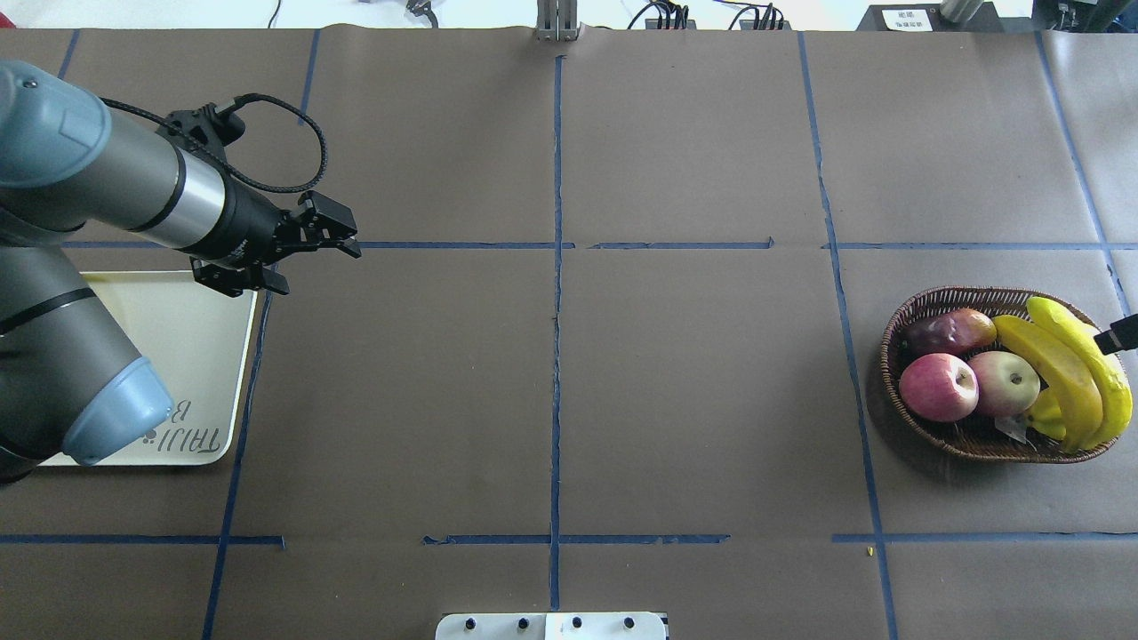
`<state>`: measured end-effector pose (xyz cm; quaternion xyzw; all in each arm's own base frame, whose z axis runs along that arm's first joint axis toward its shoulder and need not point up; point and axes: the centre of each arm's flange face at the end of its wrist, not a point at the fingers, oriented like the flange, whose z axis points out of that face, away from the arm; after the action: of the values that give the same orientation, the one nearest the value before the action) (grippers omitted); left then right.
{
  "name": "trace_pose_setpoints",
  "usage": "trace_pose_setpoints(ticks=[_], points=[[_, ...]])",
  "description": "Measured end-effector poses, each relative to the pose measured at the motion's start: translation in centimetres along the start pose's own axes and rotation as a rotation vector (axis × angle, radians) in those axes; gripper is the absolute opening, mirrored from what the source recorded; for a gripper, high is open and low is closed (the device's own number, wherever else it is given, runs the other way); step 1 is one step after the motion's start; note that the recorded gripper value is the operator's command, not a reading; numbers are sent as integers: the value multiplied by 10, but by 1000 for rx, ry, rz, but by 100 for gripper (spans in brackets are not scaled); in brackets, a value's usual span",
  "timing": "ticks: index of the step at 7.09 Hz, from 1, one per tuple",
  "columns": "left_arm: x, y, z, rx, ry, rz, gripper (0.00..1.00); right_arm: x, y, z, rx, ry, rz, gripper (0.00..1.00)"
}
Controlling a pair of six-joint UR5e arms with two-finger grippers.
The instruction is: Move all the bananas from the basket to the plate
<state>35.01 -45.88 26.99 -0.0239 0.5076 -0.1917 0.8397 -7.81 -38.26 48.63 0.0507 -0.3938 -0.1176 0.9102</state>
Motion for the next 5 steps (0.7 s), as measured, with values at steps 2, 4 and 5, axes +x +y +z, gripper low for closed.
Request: trace_pose_setpoints(ticks=[2,4,5], points=[[14,16,10,13,7,4,100,43,10,24,-45,-55,43,100],[20,19,8,15,18,9,100,70,14,51,-103,-91,150,100],[22,20,8,17,20,10,100,77,14,62,-129,-122,190,100]])
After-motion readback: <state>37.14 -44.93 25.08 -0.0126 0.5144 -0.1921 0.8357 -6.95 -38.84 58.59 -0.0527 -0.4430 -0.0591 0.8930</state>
